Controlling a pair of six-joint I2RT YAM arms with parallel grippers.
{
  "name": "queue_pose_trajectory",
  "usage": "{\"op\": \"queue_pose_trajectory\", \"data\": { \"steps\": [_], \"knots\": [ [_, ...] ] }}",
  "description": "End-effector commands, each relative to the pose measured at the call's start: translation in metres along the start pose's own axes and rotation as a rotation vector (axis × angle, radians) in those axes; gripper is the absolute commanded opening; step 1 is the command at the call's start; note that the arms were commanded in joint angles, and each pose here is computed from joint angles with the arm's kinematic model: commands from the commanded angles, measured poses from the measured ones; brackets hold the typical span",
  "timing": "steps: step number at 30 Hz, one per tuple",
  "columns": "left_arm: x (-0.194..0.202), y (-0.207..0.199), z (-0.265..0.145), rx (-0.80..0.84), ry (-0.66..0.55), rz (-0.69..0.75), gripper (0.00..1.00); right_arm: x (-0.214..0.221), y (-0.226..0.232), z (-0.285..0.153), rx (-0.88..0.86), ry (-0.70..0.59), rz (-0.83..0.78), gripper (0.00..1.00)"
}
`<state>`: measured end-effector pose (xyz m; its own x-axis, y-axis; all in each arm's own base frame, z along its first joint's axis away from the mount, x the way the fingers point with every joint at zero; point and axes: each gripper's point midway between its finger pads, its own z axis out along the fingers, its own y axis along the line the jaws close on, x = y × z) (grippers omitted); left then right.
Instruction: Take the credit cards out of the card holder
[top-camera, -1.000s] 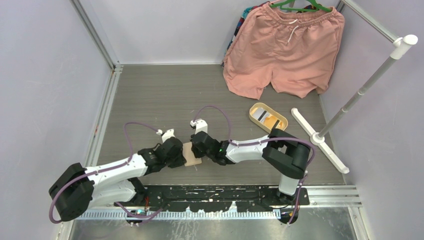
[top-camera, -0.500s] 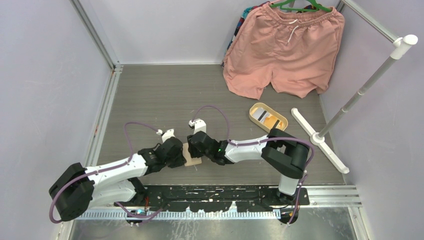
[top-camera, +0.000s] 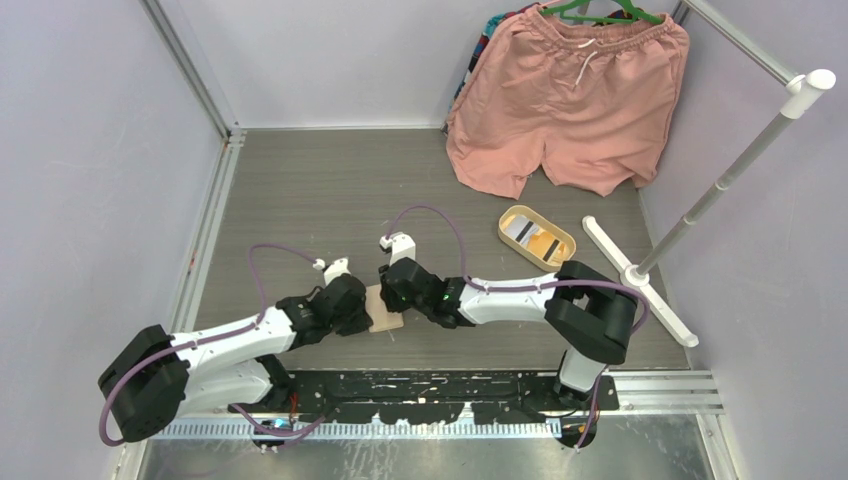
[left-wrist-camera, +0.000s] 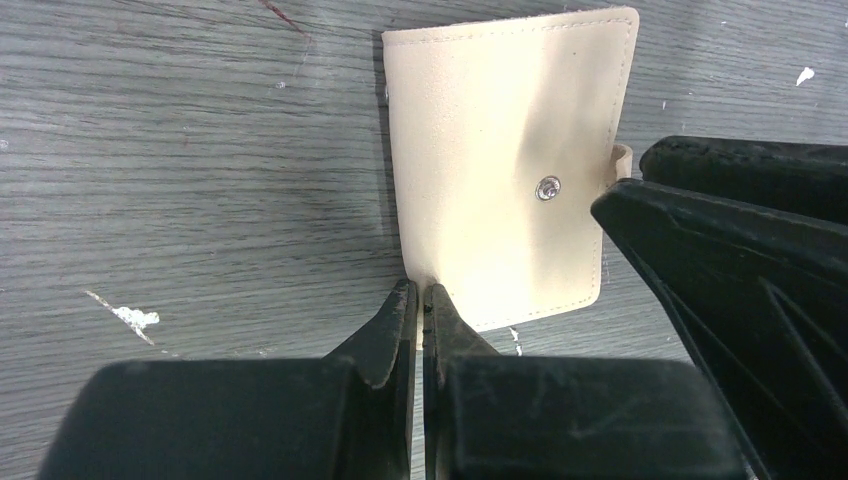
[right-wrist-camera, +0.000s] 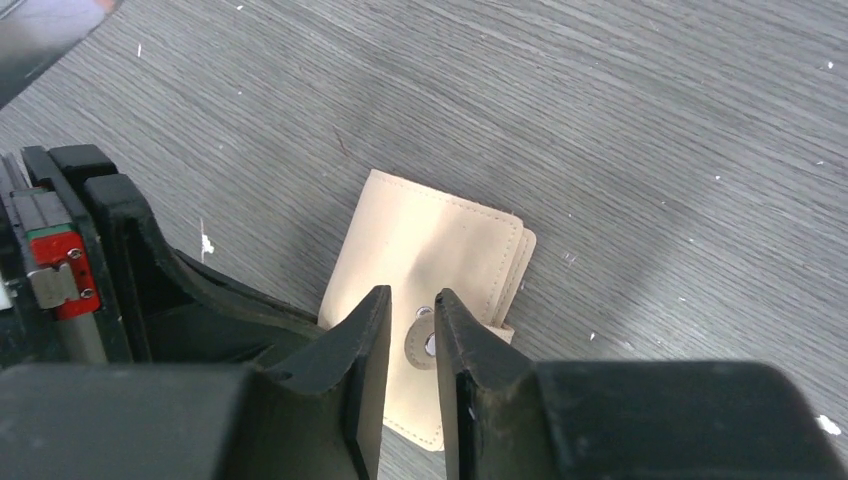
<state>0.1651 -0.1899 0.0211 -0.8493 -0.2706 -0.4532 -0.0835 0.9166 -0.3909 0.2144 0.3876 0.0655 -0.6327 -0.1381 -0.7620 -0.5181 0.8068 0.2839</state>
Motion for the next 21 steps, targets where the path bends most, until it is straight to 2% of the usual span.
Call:
{"op": "queue_pose_trajectory", "data": {
  "steps": [1, 6, 21],
  "knots": [
    [0.0001, 0.0052, 0.0025, -0.031, 0.004, 0.02, 0.0, -0.0232, 0.0132, -0.013, -0.033, -0.055, -0.011, 0.26],
    [0.0003, 0.004, 0.003, -0.029, 0.007, 0.02, 0.0, -0.0201, 0.0162, -0.014, -0.04, -0.043, -0.024, 0.24],
    [0.0006, 0.0025, 0.0036, -0.027, 0.012, 0.02, 0.0, -0.0136, 0.018, -0.0164, 0.005, -0.018, -0.104, 0.28]
  ]
}}
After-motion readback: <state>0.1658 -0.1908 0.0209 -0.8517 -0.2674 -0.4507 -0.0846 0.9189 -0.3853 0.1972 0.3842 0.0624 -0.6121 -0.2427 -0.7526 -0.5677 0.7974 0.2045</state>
